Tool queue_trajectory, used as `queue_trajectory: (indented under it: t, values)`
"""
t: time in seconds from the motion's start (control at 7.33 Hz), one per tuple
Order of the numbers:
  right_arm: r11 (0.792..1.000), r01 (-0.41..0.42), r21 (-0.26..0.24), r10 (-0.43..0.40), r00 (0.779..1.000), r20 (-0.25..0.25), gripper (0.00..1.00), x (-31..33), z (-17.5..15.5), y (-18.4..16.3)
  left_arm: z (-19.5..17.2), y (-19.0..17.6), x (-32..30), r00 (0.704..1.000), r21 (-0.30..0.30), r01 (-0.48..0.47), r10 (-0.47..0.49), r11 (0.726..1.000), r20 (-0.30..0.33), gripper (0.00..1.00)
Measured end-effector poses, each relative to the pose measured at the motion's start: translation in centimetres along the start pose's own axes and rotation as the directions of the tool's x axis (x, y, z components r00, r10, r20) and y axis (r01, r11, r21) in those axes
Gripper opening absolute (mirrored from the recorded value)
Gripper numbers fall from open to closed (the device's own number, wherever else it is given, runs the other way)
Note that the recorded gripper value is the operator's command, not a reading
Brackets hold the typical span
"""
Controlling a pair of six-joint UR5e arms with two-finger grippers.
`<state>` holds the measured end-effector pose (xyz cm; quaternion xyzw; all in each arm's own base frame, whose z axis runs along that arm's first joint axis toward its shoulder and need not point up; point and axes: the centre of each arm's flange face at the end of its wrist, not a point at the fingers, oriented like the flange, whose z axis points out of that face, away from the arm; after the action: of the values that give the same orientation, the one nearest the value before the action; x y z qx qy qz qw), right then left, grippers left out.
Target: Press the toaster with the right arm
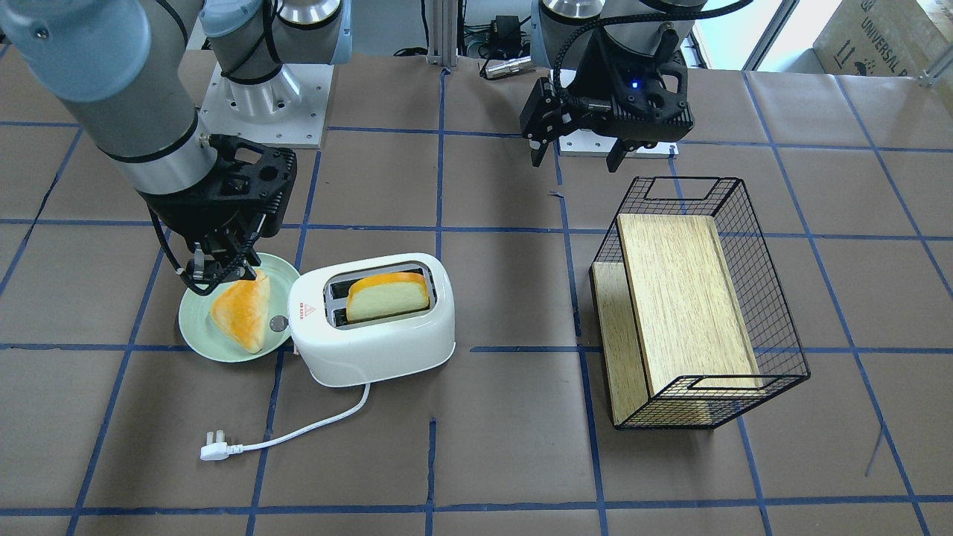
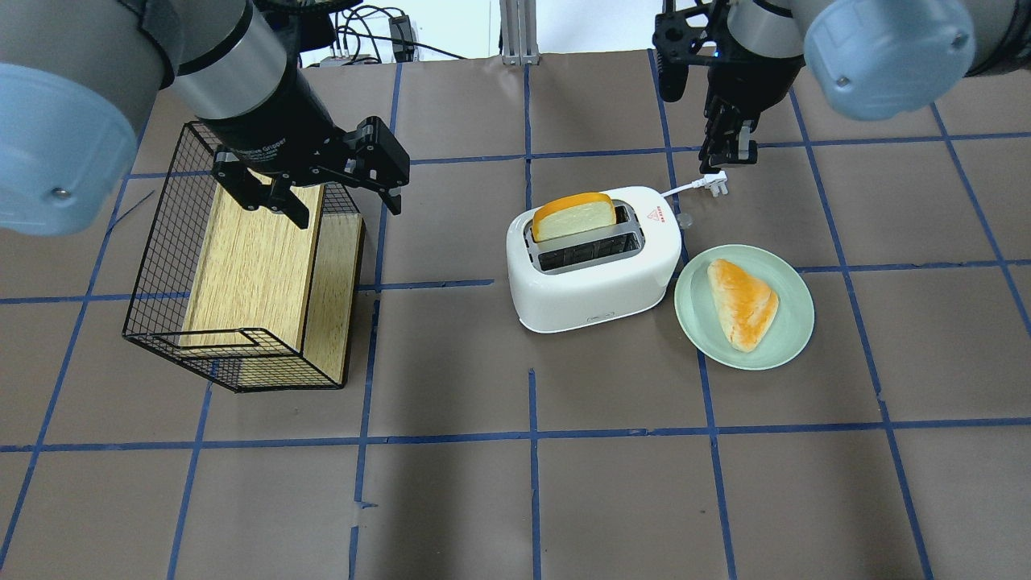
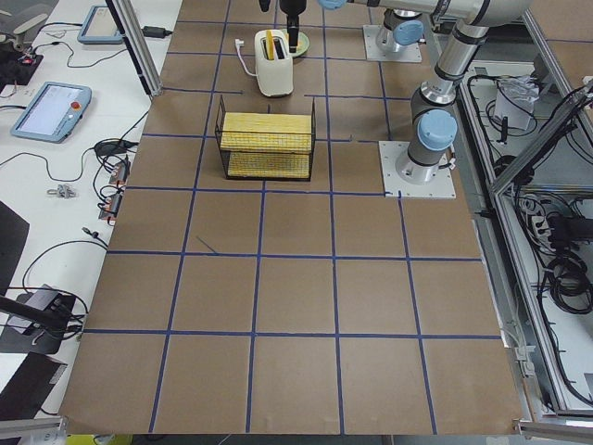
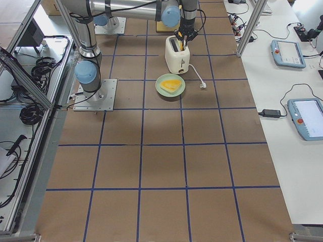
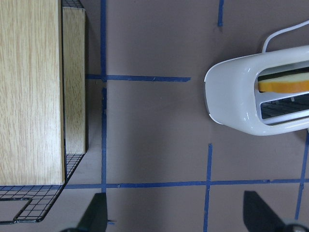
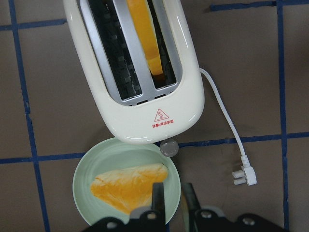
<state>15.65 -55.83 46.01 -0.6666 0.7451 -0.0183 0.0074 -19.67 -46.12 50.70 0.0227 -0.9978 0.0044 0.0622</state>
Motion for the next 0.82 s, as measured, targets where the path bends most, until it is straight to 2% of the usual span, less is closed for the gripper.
queue_trajectory:
  t: [0.14, 0.27, 0.41, 0.55, 0.68, 0.82]
  values:
    - [0.996, -0.087, 0.013, 0.087, 0.996, -0.01, 0.28, -0.3, -2.7, -0.2, 0.0, 0.0, 0.0, 1.0, 0.0, 0.0, 0.0, 1.0, 0.0, 1.0]
    - [0.983, -0.18, 0.028, 0.18, 0.984, -0.013, 0.28, -0.5, -4.4, -0.4, 0.0, 0.0, 0.0, 1.0, 0.0, 0.0, 0.0, 1.0, 0.0, 1.0]
    - [0.959, -0.28, 0.038, 0.281, 0.96, -0.007, 0.28, -0.4, -5.0, -0.5, 0.0, 0.0, 0.0, 1.0, 0.0, 0.0, 0.0, 1.0, 0.0, 1.0]
    - [0.921, -0.386, 0.042, 0.387, 0.922, 0.001, 0.31, -0.5, -5.2, -0.5, 0.0, 0.0, 0.0, 1.0, 0.0, 0.0, 0.0, 1.0, 0.0, 1.0]
    - [0.87, -0.492, 0.04, 0.492, 0.871, 0.007, 0.32, -0.5, -5.2, -0.5, 0.0, 0.0, 0.0, 1.0, 0.0, 0.0, 0.0, 1.0, 0.0, 1.0]
    - [0.802, -0.596, 0.036, 0.596, 0.803, 0.014, 0.34, -0.6, -5.2, -0.6, 0.0, 0.0, 0.0, 1.0, 0.0, 0.0, 0.0, 1.0, 0.0, 1.0]
